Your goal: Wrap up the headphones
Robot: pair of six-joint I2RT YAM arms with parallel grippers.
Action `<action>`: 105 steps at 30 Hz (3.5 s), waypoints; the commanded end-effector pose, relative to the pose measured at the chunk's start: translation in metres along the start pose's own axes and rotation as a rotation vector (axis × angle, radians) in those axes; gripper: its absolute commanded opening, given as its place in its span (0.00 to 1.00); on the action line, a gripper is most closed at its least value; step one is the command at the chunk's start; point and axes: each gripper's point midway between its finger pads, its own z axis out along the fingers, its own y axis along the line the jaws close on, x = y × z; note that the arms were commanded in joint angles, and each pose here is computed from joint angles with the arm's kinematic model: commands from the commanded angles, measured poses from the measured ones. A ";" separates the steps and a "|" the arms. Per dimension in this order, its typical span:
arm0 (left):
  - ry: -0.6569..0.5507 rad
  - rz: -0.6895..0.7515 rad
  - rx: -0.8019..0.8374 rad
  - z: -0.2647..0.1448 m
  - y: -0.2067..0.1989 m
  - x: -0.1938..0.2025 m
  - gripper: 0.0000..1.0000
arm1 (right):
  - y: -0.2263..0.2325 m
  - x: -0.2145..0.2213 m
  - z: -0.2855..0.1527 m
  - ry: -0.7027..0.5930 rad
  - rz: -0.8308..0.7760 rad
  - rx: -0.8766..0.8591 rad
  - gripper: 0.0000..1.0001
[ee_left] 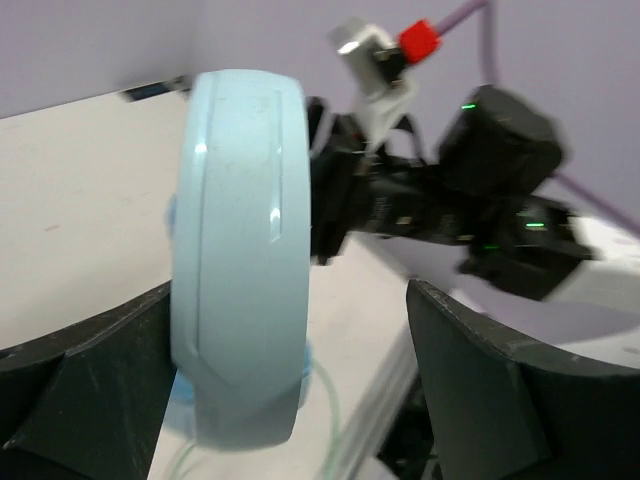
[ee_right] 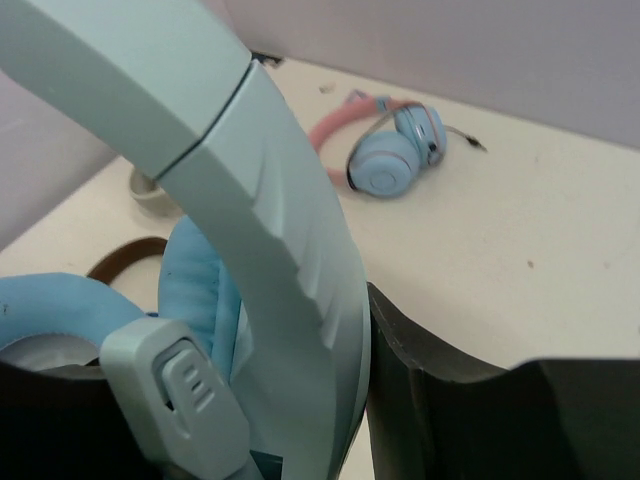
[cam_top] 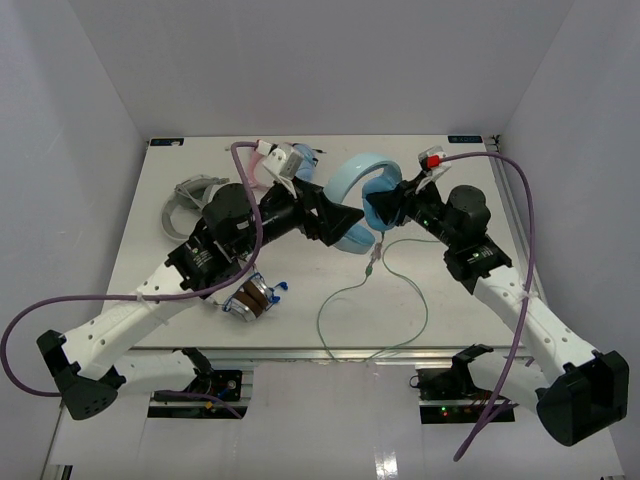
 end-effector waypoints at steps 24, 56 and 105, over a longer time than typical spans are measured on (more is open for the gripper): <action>0.519 0.561 -0.510 0.003 0.138 0.109 0.75 | -0.015 0.149 -0.023 0.652 0.142 0.205 0.08; 0.623 0.718 -0.677 -0.001 0.166 0.152 0.36 | 0.009 0.154 -0.020 0.682 0.177 0.081 0.08; 0.373 0.448 -0.859 -0.037 0.168 0.126 0.00 | 0.002 0.067 -0.022 0.303 0.034 0.138 0.98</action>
